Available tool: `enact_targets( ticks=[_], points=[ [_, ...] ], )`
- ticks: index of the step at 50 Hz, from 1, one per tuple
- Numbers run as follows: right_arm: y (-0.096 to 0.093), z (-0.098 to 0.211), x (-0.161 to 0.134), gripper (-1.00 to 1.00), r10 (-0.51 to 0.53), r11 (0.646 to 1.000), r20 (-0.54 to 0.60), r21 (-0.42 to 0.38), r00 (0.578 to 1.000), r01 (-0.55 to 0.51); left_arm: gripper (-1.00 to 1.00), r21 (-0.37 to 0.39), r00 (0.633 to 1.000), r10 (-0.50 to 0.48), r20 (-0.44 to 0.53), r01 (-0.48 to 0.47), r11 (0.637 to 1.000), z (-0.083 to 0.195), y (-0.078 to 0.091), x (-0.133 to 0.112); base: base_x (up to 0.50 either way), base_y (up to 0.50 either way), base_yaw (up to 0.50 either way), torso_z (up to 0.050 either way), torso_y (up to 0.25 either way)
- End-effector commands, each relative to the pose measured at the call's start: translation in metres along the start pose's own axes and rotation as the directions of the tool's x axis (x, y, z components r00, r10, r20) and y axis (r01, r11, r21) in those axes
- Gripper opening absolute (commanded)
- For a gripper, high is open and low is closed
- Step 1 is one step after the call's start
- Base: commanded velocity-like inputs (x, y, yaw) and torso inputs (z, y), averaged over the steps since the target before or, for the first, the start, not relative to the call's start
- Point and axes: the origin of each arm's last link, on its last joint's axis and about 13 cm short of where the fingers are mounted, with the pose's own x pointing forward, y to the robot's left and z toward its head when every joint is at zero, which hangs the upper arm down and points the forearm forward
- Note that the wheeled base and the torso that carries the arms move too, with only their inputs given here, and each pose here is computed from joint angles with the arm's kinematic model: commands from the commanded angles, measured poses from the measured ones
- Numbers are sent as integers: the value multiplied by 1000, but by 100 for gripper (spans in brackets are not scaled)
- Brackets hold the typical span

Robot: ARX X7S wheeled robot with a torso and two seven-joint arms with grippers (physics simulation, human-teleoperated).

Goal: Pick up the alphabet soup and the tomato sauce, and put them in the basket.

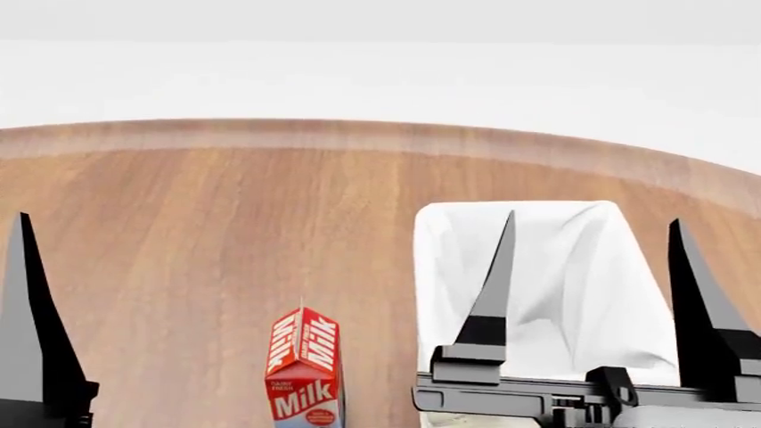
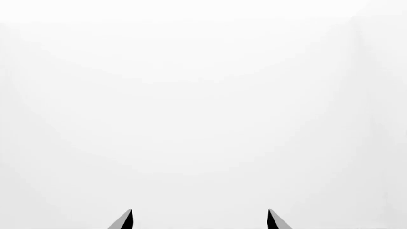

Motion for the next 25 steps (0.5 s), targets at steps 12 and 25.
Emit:
enact_targets(
  ticks=[12,25],
  points=[
    [0,5,-2,100,17,1000,0,-3,1000,-17,100,-1,1000,-1,0,1,1000,0,0,0,0,0,0,0,0],
    [-6,78,29,100,142,986,-20,94,990,-140,100,-3,1000,3,-4,-3,1000,-1,-1,2,0,0,0,0,0]
  ],
)
